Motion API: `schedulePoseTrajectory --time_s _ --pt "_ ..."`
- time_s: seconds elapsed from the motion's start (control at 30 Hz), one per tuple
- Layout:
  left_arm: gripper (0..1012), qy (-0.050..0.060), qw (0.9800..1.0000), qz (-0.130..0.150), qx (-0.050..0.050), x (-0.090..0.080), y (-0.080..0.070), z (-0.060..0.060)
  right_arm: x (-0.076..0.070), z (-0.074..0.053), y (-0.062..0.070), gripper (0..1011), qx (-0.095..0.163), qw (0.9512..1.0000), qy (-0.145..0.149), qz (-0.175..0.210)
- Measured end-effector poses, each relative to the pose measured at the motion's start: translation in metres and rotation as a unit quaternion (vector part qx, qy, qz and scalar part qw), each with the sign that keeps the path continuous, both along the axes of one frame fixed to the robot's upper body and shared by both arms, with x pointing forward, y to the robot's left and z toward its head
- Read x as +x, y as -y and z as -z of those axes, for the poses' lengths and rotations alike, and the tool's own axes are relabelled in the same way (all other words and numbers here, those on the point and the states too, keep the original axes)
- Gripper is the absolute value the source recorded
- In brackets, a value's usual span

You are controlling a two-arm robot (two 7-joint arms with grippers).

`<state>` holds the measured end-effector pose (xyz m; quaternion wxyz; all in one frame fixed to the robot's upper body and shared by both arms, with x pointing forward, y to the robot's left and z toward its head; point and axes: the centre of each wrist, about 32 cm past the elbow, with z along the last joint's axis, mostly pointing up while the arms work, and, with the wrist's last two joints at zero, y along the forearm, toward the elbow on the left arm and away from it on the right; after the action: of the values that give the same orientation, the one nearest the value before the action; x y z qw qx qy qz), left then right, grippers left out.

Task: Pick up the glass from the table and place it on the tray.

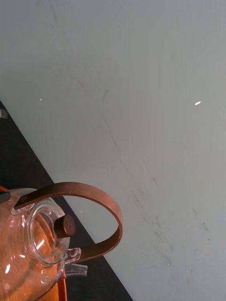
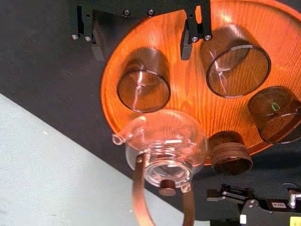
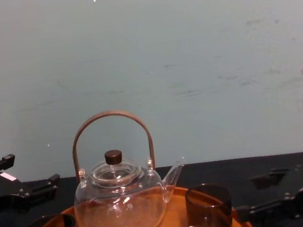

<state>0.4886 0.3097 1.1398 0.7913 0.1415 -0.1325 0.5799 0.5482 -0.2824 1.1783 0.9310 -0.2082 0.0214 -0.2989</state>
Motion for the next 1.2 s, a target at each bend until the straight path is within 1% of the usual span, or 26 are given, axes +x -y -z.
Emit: schedulePoseTrajectory --time_s 0.2,0.23,0.27,0.33,0.43,0.6,0.7,0.73,0.77,0.8,0.83,0.9,0.93,1.0,1.03,1.2 --pt "1001 0.0 1.0 0.0 0.0 0.0 0.0 0.0 -0.017 -0.004 0.019 1002 0.008 0.9997 0.009 0.023" --pt "1001 0.0 1.0 0.0 0.0 0.0 0.0 0.0 -0.022 -0.005 0.024 1002 0.01 0.9994 0.011 0.031" --pt "1001 0.0 1.0 0.0 0.0 0.0 0.0 0.0 -0.022 -0.005 0.024 1002 0.01 0.9994 0.011 0.031" --pt "1001 0.0 1.0 0.0 0.0 0.0 0.0 0.0 -0.03 -0.007 0.033 1002 0.017 0.9986 0.019 0.047" --pt "1001 0.0 1.0 0.0 0.0 0.0 0.0 0.0 -0.036 -0.008 0.037 1002 0.022 0.9976 0.027 0.06" --pt "1002 0.0 1.0 0.0 0.0 0.0 0.0 0.0 -0.047 -0.007 0.043 1002 0.036 0.9936 0.05 0.094" --pt "1001 0.0 1.0 0.0 0.0 0.0 0.0 0.0 -0.055 -0.002 0.043 1002 0.048 0.988 0.075 0.126" --pt "1001 0.0 1.0 0.0 0.0 0.0 0.0 0.0 -0.055 -0.002 0.043 1002 0.048 0.988 0.075 0.126" --pt "1001 0.0 1.0 0.0 0.0 0.0 0.0 0.0 -0.058 0.0 0.042 1002 0.053 0.9854 0.084 0.138" --pt "1001 0.0 1.0 0.0 0.0 0.0 0.0 0.0 -0.06 0.002 0.042 1002 0.056 0.9841 0.088 0.144" --pt "1001 0.0 1.0 0.0 0.0 0.0 0.0 0.0 -0.063 0.004 0.041 1002 0.06 0.9812 0.097 0.156" --pt "1001 0.0 1.0 0.0 0.0 0.0 0.0 0.0 -0.066 0.008 0.04 1002 0.065 0.9782 0.106 0.166" --pt "1001 0.0 1.0 0.0 0.0 0.0 0.0 0.0 -0.068 0.011 0.038 1002 0.068 0.9753 0.114 0.176" --pt "1001 0.0 1.0 0.0 0.0 0.0 0.0 0.0 -0.07 0.014 0.037 1002 0.071 0.9724 0.122 0.186" --pt "1001 0.0 1.0 0.0 0.0 0.0 0.0 0.0 -0.072 0.017 0.035 1002 0.072 0.97 0.129 0.193" --pt "1001 0.0 1.0 0.0 0.0 0.0 0.0 0.0 -0.075 0.023 0.03 1002 0.075 0.9659 0.136 0.207"
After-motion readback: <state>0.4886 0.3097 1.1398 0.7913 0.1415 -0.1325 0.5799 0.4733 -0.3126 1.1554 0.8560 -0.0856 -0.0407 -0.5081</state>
